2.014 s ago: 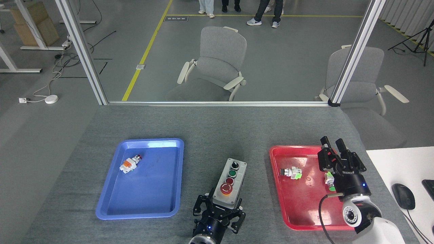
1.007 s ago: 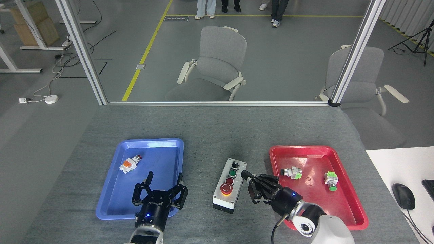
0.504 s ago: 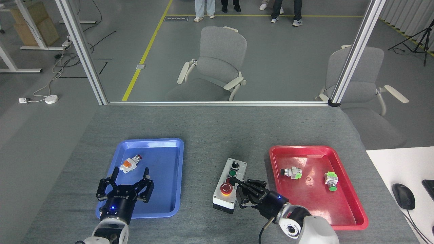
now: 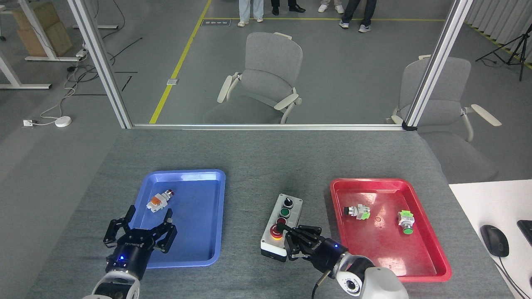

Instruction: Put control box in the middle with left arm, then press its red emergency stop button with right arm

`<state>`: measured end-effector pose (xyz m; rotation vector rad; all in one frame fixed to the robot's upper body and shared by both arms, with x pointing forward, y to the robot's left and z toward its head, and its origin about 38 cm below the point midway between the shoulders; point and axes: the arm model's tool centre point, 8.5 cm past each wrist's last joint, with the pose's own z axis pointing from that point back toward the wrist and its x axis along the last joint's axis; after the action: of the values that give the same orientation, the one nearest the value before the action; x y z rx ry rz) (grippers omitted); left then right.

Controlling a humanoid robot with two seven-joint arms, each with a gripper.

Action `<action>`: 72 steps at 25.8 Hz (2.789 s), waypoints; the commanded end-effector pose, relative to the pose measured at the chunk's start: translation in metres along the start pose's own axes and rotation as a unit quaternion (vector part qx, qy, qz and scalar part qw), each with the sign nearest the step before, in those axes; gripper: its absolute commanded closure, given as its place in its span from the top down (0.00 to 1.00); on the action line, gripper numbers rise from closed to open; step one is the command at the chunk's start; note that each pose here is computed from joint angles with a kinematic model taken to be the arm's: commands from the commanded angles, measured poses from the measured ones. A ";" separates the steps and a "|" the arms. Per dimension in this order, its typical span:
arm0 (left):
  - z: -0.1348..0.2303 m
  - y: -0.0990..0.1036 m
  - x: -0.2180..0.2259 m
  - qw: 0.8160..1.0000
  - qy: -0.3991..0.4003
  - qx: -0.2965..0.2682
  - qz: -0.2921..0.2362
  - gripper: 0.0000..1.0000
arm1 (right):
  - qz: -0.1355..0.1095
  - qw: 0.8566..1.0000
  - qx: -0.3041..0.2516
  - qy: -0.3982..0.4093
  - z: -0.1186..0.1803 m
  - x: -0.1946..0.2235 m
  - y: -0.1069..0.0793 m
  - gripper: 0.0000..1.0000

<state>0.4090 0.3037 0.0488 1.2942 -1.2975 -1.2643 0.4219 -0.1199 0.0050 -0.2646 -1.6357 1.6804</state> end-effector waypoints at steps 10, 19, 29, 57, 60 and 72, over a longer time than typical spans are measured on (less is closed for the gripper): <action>0.012 0.005 -0.019 1.000 -0.012 0.001 -0.007 0.99 | 0.001 0.999 0.038 0.009 0.005 -0.004 0.023 0.00; 0.010 0.008 -0.018 1.000 -0.012 0.006 -0.005 0.99 | -0.062 0.992 -0.108 0.009 0.007 -0.011 -0.024 1.00; 0.009 0.009 -0.022 1.000 -0.004 0.008 0.006 0.99 | -0.115 0.958 -0.230 0.125 0.056 -0.070 -0.071 1.00; 0.005 0.016 -0.033 0.999 0.014 0.014 0.041 0.99 | -0.001 0.852 -0.244 0.464 0.167 -0.084 -0.060 1.00; 0.005 0.016 -0.032 0.999 0.012 0.013 0.039 0.99 | -0.002 0.851 -0.246 0.464 0.168 -0.084 -0.060 1.00; -0.005 0.031 -0.025 0.999 0.000 -0.004 0.035 0.99 | 0.003 0.850 -0.245 0.466 0.168 -0.085 -0.061 1.00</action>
<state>0.4104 0.3298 0.0728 1.2252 -1.3076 -1.2241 0.3975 -0.3095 0.0575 -1.1365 -1.2274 0.8271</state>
